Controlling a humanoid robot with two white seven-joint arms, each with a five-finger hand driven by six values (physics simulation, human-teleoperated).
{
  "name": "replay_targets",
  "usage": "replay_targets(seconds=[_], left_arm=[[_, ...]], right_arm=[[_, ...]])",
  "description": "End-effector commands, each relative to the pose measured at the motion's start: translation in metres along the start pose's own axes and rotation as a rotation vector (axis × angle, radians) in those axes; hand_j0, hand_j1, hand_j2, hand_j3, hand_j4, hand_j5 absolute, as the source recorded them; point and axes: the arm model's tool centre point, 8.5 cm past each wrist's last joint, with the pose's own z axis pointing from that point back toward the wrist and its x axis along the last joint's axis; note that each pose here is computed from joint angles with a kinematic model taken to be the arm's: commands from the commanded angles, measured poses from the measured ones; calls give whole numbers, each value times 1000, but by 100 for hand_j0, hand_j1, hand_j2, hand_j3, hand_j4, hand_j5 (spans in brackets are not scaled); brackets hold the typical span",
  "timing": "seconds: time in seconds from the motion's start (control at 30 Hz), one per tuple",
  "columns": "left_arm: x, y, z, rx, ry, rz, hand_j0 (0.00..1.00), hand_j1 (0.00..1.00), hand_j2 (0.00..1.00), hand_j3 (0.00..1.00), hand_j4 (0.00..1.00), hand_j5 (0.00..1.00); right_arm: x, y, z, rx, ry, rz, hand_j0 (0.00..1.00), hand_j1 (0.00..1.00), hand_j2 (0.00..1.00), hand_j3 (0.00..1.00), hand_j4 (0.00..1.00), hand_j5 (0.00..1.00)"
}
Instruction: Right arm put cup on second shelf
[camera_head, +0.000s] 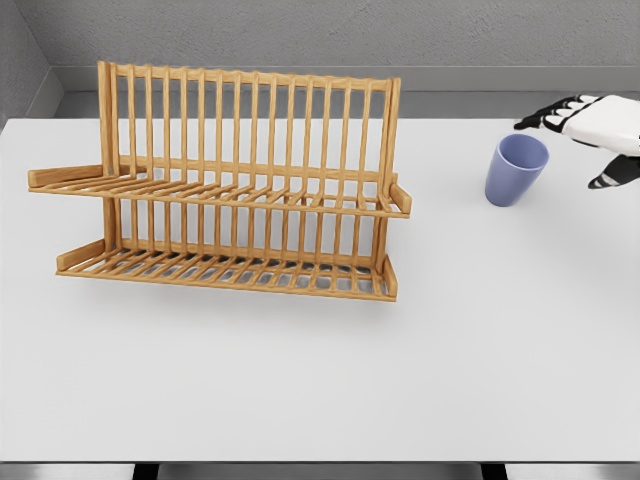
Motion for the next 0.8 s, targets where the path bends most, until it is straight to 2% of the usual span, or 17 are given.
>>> replay_targets(seconds=[0.0,0.07,0.13,0.17,0.23,0.4,0.53,0.77], left_arm=[[0,0,0,1,1,1,100,100,100,100,100,100],[0,0,0,-1,1,1,100,100,100,100,100,100],[0,0,0,0,-1,0,100,100,100,100,100,100],[0,0,0,-1,1,1,100,100,100,100,100,100],[0,0,0,-1,1,1,100,100,100,100,100,100],[0,0,0,0,1,1,100,100,100,100,100,100],[0,0,0,-1,1,1,100,100,100,100,100,100],[0,0,0,0,-1,0,100,100,100,100,100,100]], right_arm=[[-2,4,-3,14,6,-15,100,100,100,100,100,100],[-11,-13,-4,-26,24,-19,100,100,100,100,100,100],[-16,-17,-9,-30,31,-30,100,100,100,100,100,100],[-10,-12,-20,-7,12,-32,100,100,100,100,100,100],[-14,1,-37,34,10,-60,100,100,100,100,100,100],[-13,15,-52,67,-2,-91,100,100,100,100,100,100],[-18,16,-56,66,9,-109,100,100,100,100,100,100],[-23,28,-74,99,21,-152,100,100,100,100,100,100]])
